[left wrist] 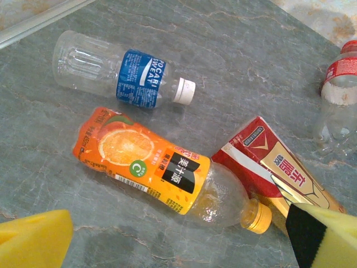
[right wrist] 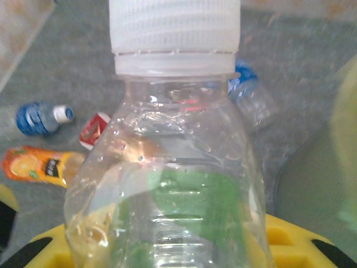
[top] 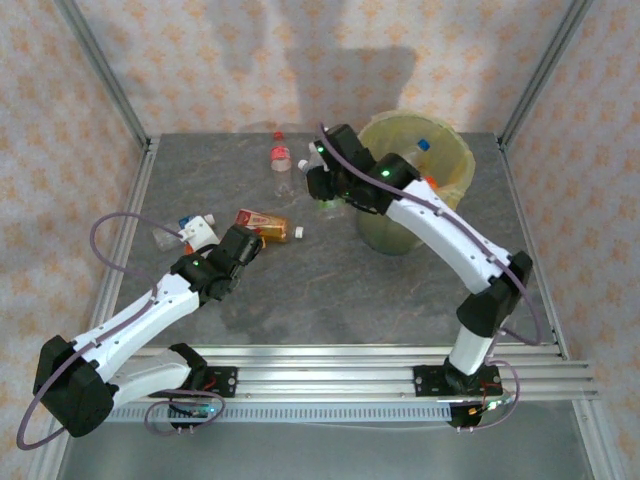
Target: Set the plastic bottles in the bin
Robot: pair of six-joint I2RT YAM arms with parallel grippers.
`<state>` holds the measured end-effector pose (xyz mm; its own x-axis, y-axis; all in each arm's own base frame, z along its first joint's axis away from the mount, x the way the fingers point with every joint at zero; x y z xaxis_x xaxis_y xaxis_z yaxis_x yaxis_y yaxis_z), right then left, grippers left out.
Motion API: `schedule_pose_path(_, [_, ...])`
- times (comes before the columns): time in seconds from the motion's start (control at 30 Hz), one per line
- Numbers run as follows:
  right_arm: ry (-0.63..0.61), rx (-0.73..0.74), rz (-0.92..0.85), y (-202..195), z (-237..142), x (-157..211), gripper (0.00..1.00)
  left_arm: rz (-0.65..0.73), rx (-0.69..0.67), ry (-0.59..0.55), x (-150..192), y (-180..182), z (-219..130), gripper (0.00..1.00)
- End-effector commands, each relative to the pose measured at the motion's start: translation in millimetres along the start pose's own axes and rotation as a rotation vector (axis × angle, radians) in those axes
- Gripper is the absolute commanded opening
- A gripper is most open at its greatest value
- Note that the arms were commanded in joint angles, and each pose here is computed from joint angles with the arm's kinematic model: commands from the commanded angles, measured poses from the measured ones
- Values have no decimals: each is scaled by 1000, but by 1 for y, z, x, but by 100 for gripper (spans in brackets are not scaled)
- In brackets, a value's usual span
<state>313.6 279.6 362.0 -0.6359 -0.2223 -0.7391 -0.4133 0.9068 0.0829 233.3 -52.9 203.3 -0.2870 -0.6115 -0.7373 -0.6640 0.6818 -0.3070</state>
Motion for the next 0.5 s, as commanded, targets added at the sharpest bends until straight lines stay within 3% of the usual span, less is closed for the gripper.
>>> schedule_pose_path(0.0, [-125, 80, -22, -18, -35, -25, 20, 9, -27, -44, -9, 3, -1, 100])
schedule_pose_path(0.2, [-246, 201, -11, -48, -67, -53, 20, 10, -31, -45, -8, 4, -1, 100])
schedule_pose_path(0.47, [-273, 313, 72, -96, -69, -65, 20, 20, -32, -49, -10, 3, -1, 100])
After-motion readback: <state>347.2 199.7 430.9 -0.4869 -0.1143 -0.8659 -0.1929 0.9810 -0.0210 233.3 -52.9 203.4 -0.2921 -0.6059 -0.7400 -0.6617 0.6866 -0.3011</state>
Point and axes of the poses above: each hand's point on the last joint's axis, 136 mm out from that joint toward the fingers, its own z axis out along the fingers, its own y axis along the line the jaws close on, x = y × z, the point moved 6 cm from there along -z, back along the fingers, and after that the axes turned 5 degrees about -z, right-handed, at the moved point
